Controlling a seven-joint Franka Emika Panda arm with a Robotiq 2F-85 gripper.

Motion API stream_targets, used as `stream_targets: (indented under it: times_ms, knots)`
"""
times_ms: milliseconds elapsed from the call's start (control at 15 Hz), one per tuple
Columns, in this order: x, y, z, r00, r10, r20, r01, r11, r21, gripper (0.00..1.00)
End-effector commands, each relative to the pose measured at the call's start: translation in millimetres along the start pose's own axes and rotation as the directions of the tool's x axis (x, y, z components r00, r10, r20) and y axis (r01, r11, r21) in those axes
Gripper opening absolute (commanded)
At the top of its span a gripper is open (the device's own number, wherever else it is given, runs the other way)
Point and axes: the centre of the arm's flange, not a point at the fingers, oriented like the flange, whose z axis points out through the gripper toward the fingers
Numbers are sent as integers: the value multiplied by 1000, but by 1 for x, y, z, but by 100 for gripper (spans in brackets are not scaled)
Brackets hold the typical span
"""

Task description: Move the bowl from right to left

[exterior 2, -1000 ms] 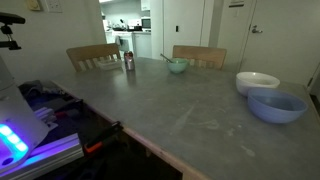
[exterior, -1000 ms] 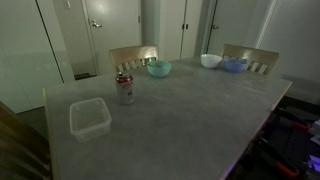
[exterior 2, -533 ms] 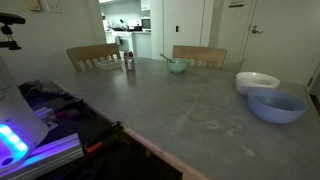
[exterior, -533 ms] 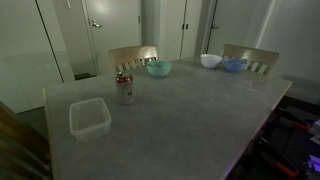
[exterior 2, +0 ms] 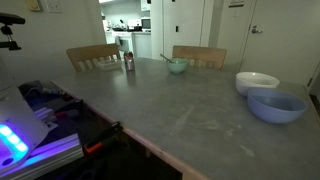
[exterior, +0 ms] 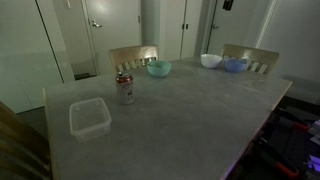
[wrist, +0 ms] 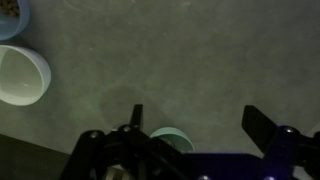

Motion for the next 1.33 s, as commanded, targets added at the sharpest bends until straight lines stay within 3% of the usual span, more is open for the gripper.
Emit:
stream_targets:
  times_ms: [0, 333, 667, 1267]
  knots:
    - [34, 64, 13, 997, -71, 5, 71, 997, -31, 100]
    - [51, 132, 32, 992, -122, 20, 123, 991, -60, 100]
    - [49, 201, 55, 997, -71, 33, 73, 995, -70, 100]
    - [-4, 309, 121, 988, 129, 87, -122, 989, -79, 100]
